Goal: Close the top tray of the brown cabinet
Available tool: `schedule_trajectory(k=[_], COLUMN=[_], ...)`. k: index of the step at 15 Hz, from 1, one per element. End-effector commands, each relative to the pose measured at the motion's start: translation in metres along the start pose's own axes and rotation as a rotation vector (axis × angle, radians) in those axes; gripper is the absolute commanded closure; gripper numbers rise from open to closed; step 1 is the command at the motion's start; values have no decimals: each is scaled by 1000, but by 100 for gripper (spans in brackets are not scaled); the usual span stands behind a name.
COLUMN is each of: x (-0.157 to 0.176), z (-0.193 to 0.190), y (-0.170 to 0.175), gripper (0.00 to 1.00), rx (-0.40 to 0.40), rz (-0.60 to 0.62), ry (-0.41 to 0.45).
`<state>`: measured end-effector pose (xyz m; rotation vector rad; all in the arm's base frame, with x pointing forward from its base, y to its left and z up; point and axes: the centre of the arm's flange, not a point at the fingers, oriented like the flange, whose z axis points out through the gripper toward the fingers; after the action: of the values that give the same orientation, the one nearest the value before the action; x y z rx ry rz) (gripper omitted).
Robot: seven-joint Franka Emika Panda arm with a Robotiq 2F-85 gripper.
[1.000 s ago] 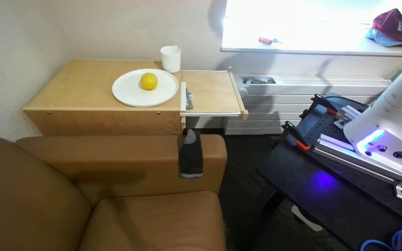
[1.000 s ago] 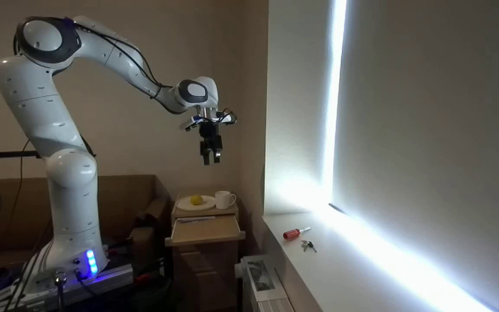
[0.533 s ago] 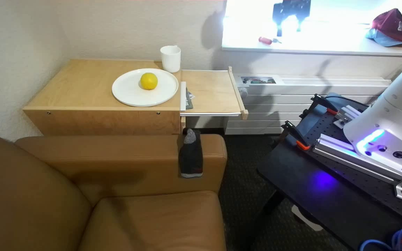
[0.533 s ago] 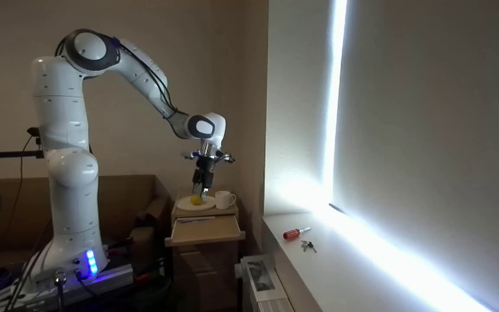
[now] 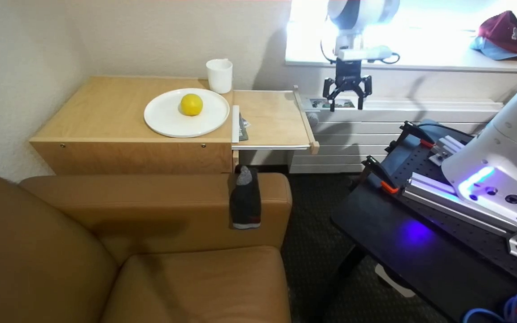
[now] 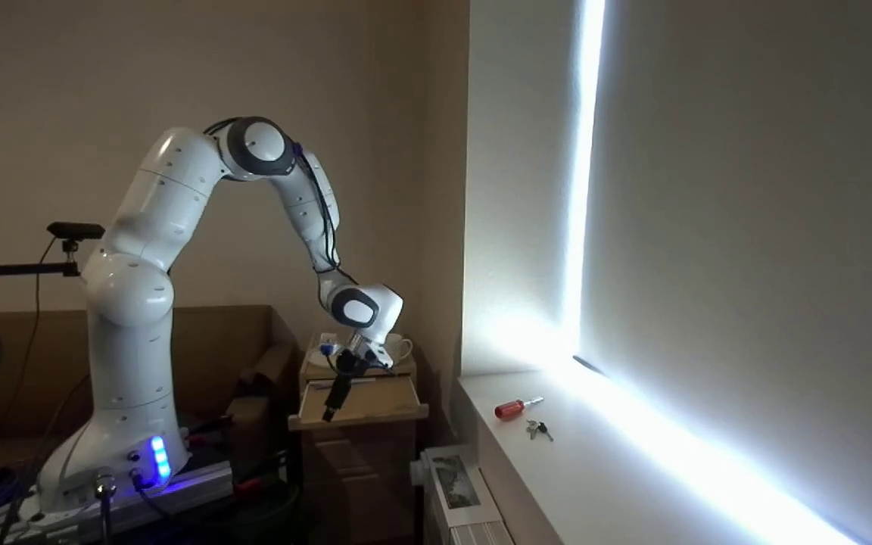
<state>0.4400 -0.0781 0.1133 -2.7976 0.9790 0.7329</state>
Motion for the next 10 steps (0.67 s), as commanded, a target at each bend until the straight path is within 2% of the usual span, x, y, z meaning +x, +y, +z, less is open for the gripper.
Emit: schedule_trajectory(k=[1, 2, 6, 8, 10], x=[24, 10, 19, 24, 28], z=[18, 19, 20, 34, 46], y=[-36, -19, -35, -31, -28], gripper=[0, 0, 0, 0, 0], rx=[49, 21, 32, -30, -51], rz=[179, 105, 159, 256, 336], ry=[-6, -13, -7, 11, 40])
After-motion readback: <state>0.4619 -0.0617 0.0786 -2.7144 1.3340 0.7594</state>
